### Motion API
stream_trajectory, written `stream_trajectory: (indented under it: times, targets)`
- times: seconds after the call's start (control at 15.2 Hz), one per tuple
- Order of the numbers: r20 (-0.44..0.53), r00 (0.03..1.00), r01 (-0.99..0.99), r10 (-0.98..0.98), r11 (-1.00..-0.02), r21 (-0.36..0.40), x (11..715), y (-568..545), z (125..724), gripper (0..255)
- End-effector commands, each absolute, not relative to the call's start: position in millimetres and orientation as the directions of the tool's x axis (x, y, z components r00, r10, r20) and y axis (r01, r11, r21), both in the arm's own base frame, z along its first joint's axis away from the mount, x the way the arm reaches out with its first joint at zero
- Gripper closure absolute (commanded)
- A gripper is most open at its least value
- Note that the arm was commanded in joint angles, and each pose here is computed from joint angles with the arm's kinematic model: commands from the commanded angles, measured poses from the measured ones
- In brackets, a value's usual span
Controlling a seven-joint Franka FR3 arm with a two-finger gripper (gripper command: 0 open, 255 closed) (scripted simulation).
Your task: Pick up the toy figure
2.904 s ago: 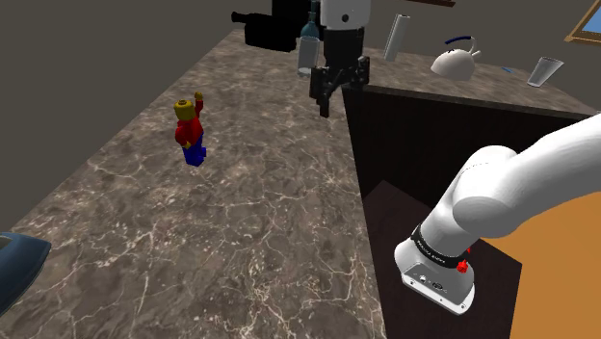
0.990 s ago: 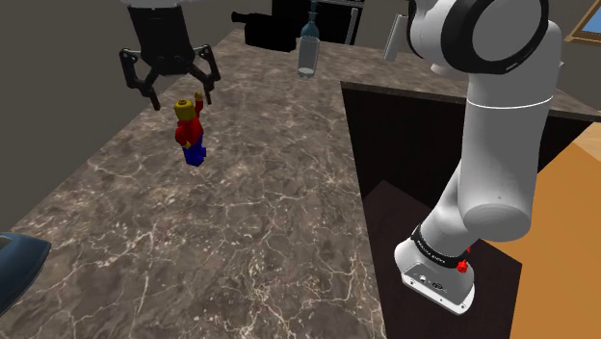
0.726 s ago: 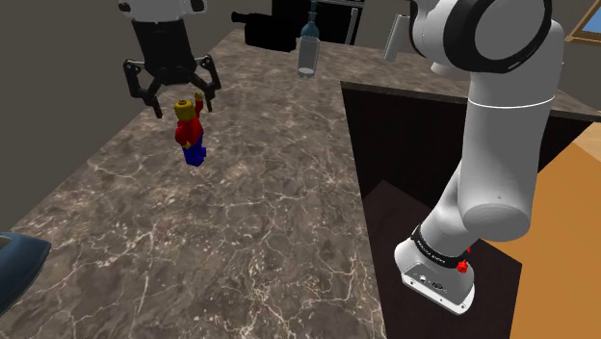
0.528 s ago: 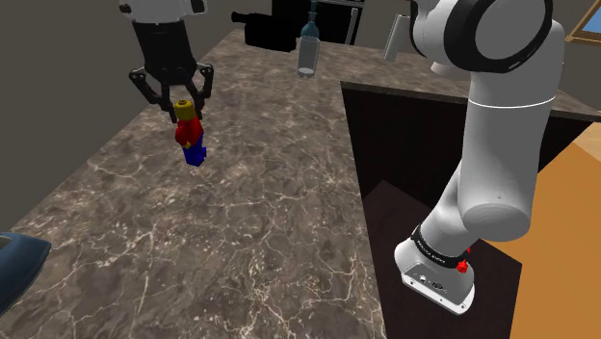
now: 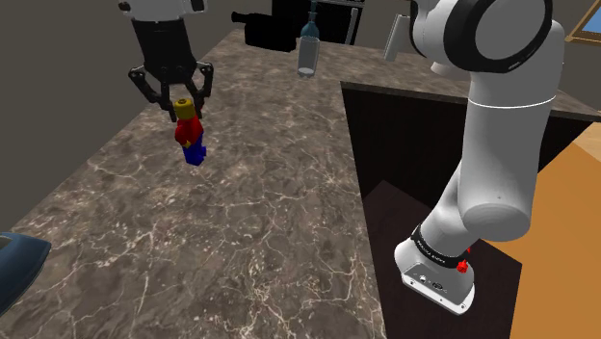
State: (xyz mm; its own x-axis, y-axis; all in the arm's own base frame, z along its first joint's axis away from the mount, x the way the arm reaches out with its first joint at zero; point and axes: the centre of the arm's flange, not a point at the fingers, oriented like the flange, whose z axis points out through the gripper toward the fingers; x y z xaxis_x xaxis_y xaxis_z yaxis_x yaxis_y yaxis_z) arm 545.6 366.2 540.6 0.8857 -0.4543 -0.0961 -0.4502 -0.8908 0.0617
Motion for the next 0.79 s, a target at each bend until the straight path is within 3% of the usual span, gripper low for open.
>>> stream_trajectory:
  times: [0.0, 0.73]
  targets:
    - [-0.096, 0.886, -0.450, -0.454, -0.891, 0.062, 545.6, 366.4, 548.5, 255]
    - [-0.096, 0.886, -0.450, -0.454, -0.891, 0.062, 545.6, 366.4, 606.6, 255]
